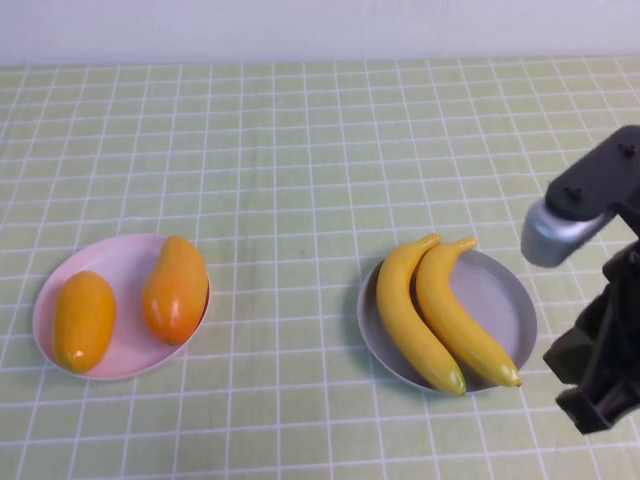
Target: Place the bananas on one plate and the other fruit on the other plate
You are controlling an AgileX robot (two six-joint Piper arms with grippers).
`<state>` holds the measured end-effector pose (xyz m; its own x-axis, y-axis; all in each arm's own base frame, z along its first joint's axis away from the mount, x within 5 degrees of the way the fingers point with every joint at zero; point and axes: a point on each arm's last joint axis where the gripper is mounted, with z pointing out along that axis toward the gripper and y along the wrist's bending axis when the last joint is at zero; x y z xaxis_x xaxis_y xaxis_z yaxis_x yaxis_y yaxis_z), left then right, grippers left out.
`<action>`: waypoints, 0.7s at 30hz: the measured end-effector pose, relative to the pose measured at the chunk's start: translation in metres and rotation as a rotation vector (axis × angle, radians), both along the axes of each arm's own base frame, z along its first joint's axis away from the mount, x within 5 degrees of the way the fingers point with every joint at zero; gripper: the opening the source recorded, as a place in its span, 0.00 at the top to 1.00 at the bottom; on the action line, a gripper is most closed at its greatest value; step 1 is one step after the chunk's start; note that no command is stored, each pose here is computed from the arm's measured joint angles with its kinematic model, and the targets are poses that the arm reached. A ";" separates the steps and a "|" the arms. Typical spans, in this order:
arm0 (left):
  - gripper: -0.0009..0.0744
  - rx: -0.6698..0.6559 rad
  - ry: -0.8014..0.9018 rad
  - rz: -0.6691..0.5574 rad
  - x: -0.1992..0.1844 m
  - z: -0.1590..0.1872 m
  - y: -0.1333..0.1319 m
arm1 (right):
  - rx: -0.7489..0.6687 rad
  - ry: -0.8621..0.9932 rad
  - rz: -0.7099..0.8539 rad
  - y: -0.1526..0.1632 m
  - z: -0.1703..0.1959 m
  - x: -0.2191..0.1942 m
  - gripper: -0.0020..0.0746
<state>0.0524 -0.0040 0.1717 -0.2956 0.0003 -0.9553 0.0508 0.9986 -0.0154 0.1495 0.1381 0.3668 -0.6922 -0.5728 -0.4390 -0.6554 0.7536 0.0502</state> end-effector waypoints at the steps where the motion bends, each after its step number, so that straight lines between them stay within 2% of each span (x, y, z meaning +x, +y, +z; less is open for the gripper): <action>1: 0.99 0.000 0.000 0.000 0.000 0.000 0.000 | -0.012 0.000 0.003 -0.002 -0.005 -0.001 0.99; 6: 0.99 0.000 0.000 0.000 0.000 0.000 0.000 | -0.044 -0.029 0.005 -0.006 -0.037 0.000 0.99; 9: 0.99 0.000 0.000 0.000 0.000 0.000 0.000 | -0.013 -0.077 -0.032 -0.015 -0.056 0.003 0.99; 16: 0.99 0.000 0.000 0.000 0.000 0.000 0.000 | 0.166 -0.337 -0.319 -0.073 -0.099 0.000 0.99; 21: 0.99 0.000 0.000 0.000 0.000 0.000 0.000 | 0.241 -0.539 -0.536 -0.114 -0.126 -0.032 0.99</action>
